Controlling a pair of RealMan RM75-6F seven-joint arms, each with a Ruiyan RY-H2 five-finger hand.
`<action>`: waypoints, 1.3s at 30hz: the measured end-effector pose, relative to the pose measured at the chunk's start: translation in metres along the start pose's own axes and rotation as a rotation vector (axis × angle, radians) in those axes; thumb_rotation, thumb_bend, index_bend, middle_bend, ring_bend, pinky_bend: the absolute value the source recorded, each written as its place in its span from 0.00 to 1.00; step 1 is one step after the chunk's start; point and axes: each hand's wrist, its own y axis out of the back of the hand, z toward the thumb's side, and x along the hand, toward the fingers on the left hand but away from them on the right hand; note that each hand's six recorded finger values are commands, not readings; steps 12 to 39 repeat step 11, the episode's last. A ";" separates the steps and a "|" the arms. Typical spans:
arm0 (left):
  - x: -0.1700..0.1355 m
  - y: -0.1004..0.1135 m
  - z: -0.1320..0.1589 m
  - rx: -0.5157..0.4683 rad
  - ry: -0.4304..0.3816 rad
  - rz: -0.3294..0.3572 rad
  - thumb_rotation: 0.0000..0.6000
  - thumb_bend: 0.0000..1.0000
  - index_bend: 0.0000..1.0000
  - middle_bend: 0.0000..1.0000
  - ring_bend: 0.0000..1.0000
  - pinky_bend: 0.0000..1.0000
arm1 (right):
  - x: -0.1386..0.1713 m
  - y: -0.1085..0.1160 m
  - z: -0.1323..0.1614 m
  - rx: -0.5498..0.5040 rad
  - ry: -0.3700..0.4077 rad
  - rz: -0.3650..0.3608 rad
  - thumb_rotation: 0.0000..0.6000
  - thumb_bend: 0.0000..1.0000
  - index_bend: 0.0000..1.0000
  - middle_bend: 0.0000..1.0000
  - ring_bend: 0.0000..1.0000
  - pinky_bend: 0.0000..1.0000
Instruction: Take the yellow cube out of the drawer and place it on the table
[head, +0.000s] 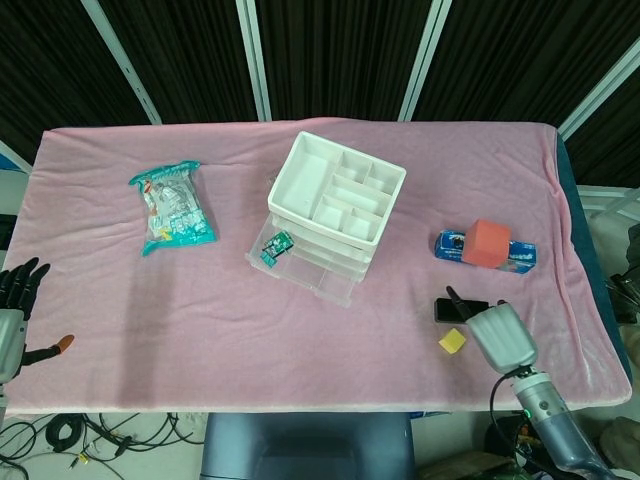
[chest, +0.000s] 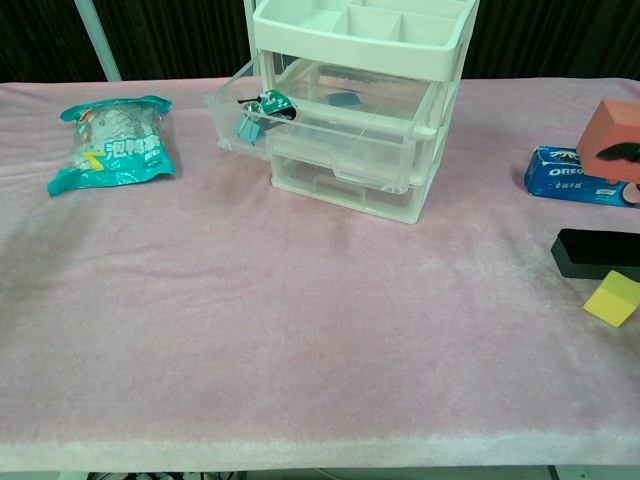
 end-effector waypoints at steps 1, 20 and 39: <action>0.000 0.000 0.000 0.001 -0.001 0.000 1.00 0.00 0.00 0.00 0.00 0.00 | 0.007 0.003 -0.009 -0.010 -0.029 -0.017 1.00 0.07 0.00 0.19 0.18 0.28; -0.004 -0.001 0.001 0.038 -0.019 -0.005 1.00 0.00 0.00 0.00 0.00 0.00 | 0.085 0.008 -0.074 -0.237 -0.246 -0.120 1.00 0.02 0.00 0.00 0.00 0.14; -0.004 -0.001 0.001 0.038 -0.019 -0.005 1.00 0.00 0.00 0.00 0.00 0.00 | 0.085 0.008 -0.074 -0.237 -0.246 -0.120 1.00 0.02 0.00 0.00 0.00 0.14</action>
